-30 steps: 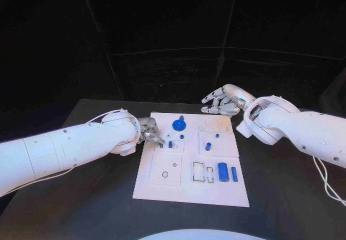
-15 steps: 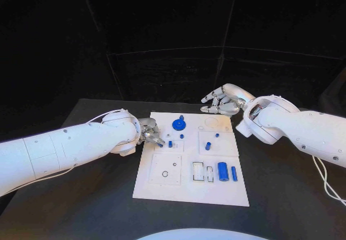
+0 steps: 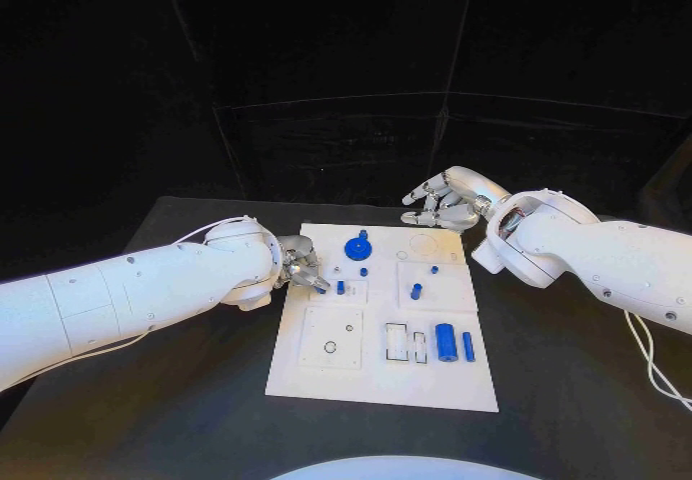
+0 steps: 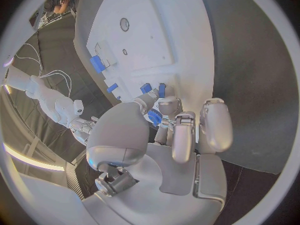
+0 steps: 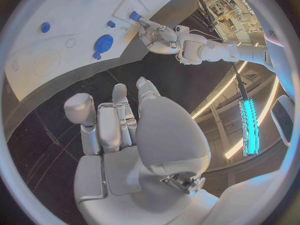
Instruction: Assemble the parts on the task board
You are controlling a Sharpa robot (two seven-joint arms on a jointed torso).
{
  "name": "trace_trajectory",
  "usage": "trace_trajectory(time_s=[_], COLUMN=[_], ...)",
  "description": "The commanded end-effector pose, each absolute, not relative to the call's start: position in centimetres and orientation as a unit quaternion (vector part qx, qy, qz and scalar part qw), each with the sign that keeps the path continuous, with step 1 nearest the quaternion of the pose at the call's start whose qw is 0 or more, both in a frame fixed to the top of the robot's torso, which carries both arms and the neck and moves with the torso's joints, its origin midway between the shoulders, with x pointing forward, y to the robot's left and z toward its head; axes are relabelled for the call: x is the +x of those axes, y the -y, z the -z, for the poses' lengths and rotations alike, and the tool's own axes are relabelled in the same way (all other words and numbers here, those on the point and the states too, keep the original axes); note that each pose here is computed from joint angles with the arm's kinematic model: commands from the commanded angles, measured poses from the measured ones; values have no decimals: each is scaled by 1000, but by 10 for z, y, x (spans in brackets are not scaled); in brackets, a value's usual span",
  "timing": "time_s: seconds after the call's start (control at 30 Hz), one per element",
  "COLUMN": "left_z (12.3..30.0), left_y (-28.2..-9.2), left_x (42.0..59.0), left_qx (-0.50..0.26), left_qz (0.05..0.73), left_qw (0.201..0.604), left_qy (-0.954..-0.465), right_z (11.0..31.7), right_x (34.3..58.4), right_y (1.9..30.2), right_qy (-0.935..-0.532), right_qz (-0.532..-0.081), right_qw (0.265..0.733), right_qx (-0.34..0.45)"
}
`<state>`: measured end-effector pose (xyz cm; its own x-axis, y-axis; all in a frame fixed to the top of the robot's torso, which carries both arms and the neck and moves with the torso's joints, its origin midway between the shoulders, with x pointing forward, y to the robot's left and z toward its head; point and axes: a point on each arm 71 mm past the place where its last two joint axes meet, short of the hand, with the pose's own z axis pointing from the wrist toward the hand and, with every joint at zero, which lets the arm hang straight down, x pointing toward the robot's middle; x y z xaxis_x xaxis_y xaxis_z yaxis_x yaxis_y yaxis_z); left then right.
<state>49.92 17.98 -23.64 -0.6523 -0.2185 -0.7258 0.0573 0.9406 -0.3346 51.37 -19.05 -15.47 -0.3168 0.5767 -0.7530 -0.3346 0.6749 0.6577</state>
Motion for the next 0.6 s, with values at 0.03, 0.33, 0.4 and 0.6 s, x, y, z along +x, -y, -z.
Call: trace_trajectory(time_s=[0.03,0.33,0.4,0.6], left_z=[240,244,246,249], left_y=[-178,-177,-177,-178], left_x=[498,498,498,498], left_qx=[-36,-34,-33,-30], left_qz=[160,151,149,144], left_qw=[403,397,395,390], left_qy=[-901,-905,-906,-909], right_z=[153,153,153,153], right_x=[513,513,513,513], right_y=[189,189,189,189], right_qy=[-708,-708,-708,-708], right_qz=[-398,-399,-399,-399], right_qw=[577,577,577,577], right_qx=[82,82,82,82])
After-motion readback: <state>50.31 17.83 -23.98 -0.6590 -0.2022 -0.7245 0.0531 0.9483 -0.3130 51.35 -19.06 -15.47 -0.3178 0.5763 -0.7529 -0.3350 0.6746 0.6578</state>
